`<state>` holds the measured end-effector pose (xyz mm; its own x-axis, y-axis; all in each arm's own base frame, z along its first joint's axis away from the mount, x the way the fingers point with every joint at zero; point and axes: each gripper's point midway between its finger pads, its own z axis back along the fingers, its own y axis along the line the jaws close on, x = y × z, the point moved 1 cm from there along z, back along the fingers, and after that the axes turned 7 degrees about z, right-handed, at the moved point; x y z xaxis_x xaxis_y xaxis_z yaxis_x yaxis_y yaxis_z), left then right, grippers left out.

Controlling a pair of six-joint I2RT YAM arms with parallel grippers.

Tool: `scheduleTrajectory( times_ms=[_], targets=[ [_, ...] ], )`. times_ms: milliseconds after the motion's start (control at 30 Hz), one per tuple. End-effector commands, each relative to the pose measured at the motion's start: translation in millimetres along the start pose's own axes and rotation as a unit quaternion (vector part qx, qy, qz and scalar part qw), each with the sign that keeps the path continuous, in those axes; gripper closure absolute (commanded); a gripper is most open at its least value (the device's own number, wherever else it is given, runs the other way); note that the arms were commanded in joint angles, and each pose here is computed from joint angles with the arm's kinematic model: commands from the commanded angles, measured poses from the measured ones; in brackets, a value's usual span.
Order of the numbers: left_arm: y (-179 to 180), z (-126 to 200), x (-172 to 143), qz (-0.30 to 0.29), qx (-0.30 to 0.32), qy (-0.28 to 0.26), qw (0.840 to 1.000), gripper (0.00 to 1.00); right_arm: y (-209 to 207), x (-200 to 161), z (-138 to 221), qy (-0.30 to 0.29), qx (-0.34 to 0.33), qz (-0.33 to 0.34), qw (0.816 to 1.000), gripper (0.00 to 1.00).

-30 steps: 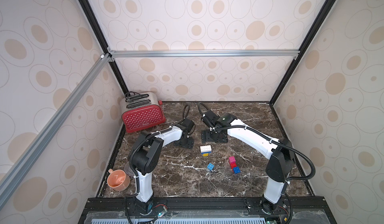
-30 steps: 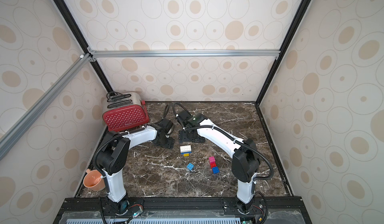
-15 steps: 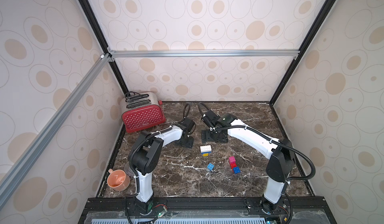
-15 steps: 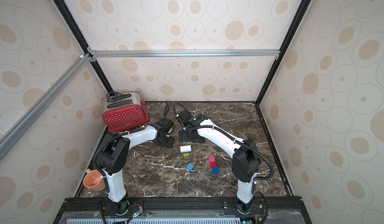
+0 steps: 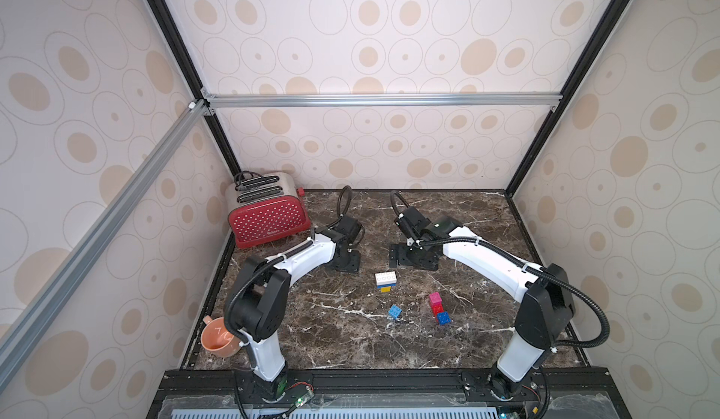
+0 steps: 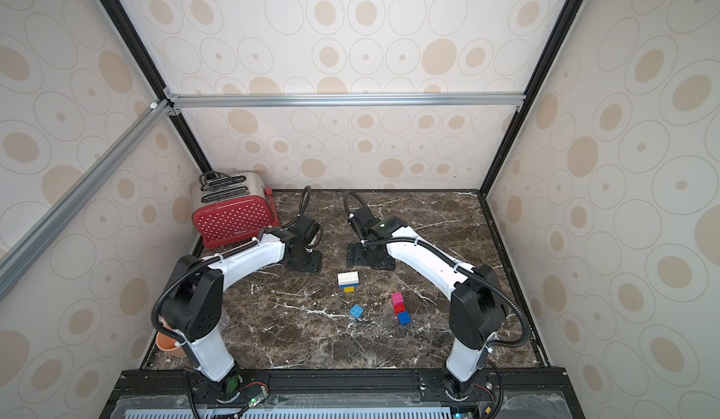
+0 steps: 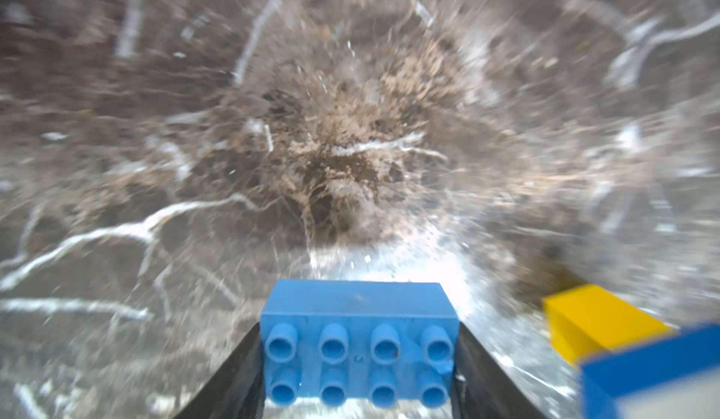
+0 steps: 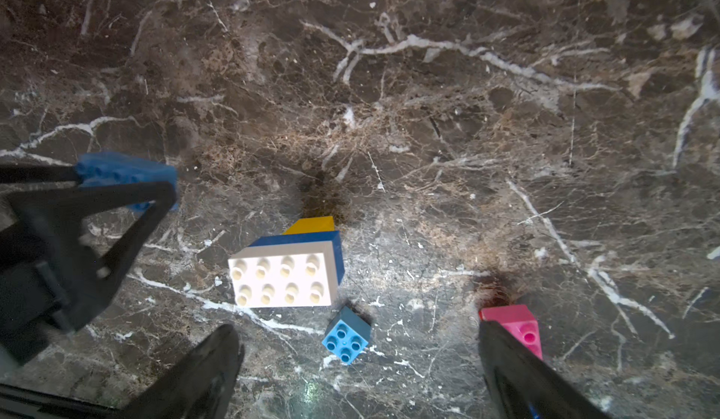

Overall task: Assemble a carrot with lego
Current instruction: Pick up the lego brick from the center of the board, then assemble the lego brick with the lego brick.

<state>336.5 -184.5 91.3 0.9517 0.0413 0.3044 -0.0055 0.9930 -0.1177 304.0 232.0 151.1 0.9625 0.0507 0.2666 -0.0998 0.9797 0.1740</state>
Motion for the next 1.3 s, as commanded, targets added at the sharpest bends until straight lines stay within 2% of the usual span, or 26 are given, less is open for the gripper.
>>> scheduleTrajectory(
  times_ms=[0, 200, 367, 533, 833, 1267],
  targets=[
    [-5, 31, -14, 0.052, -0.003, 0.002, 0.999, 0.45, -6, -1, -1, 0.004, 0.038, -0.006, 0.999, 0.02],
    [-47, 59, -32, 0.103, -0.024, -0.004, 0.994, 0.47, -30, -6, -12, 0.018, 0.05, -0.026, 0.998, 0.02],
    [-90, 64, -39, 0.142, -0.044, -0.006, 0.989, 0.5, -43, -11, -14, 0.022, 0.068, -0.046, 0.996, 0.02],
    [-113, 59, -39, 0.154, -0.028, -0.014, 0.988, 0.51, -58, -17, -13, 0.022, 0.072, -0.061, 0.995, 0.02],
    [-123, 55, -29, 0.145, 0.02, -0.007, 0.989, 0.5, -70, -20, -15, 0.024, 0.083, -0.08, 0.993, 0.02],
    [-115, 53, -39, 0.123, 0.073, 0.032, 0.989, 0.5, -78, -23, -18, 0.028, 0.08, -0.083, 0.993, 0.01]
  ],
)
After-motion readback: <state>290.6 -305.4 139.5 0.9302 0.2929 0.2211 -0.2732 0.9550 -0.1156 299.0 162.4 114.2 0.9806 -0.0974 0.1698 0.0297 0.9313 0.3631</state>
